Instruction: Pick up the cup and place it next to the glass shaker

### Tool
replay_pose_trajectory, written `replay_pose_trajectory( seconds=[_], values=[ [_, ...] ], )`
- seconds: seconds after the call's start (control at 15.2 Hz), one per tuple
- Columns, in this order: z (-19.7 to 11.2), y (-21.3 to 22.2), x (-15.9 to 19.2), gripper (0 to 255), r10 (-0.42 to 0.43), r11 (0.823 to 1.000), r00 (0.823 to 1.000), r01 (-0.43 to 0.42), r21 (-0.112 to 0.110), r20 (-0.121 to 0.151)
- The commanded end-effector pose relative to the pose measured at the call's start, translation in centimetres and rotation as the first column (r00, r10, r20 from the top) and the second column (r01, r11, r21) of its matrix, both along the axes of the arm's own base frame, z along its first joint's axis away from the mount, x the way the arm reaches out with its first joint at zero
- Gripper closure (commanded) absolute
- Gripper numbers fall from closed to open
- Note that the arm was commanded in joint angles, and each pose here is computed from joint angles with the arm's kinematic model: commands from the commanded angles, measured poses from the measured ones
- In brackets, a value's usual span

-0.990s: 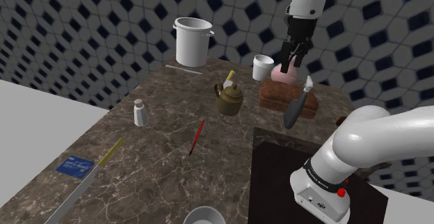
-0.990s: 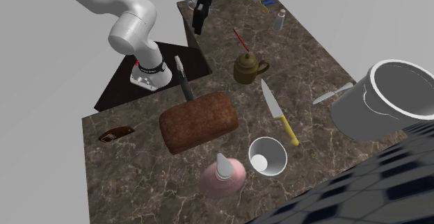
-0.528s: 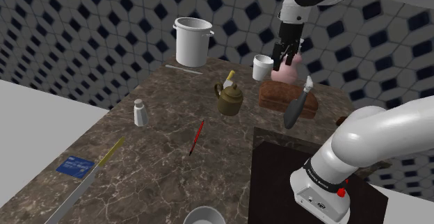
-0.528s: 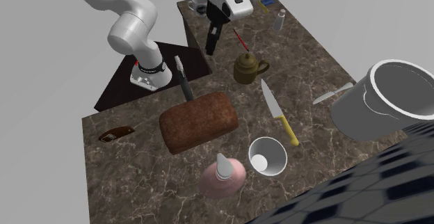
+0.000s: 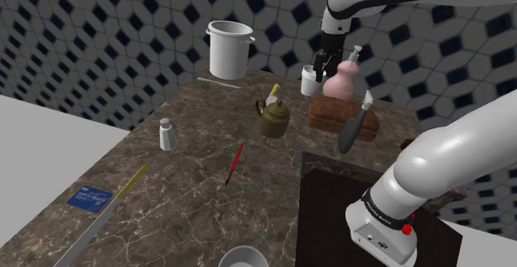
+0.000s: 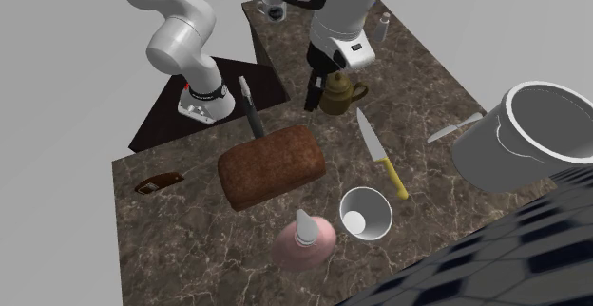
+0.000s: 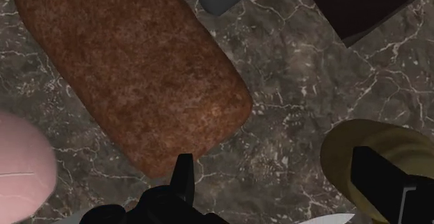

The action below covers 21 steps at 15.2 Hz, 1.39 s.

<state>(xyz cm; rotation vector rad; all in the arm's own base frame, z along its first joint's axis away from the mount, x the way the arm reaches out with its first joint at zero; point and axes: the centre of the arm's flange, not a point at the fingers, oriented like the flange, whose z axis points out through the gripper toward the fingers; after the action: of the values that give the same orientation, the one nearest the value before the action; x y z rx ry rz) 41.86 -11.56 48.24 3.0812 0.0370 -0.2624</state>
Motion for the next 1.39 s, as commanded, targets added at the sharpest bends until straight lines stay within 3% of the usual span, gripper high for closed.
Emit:
replay_pose_trajectory(
  seconds=[0.0,1.12,1.32],
  values=[
    [-1.1,-2.1,1.9,0,0.005,1.000,1.000,-0.005,-0.009,0.003],
    [-8.4,-15.7,16.8,0,0.043,0.996,0.999,-0.041,-0.076,0.026],
    [-9.5,-16.0,16.9,0,0.044,0.996,0.999,-0.041,-0.077,0.027]
  ],
)
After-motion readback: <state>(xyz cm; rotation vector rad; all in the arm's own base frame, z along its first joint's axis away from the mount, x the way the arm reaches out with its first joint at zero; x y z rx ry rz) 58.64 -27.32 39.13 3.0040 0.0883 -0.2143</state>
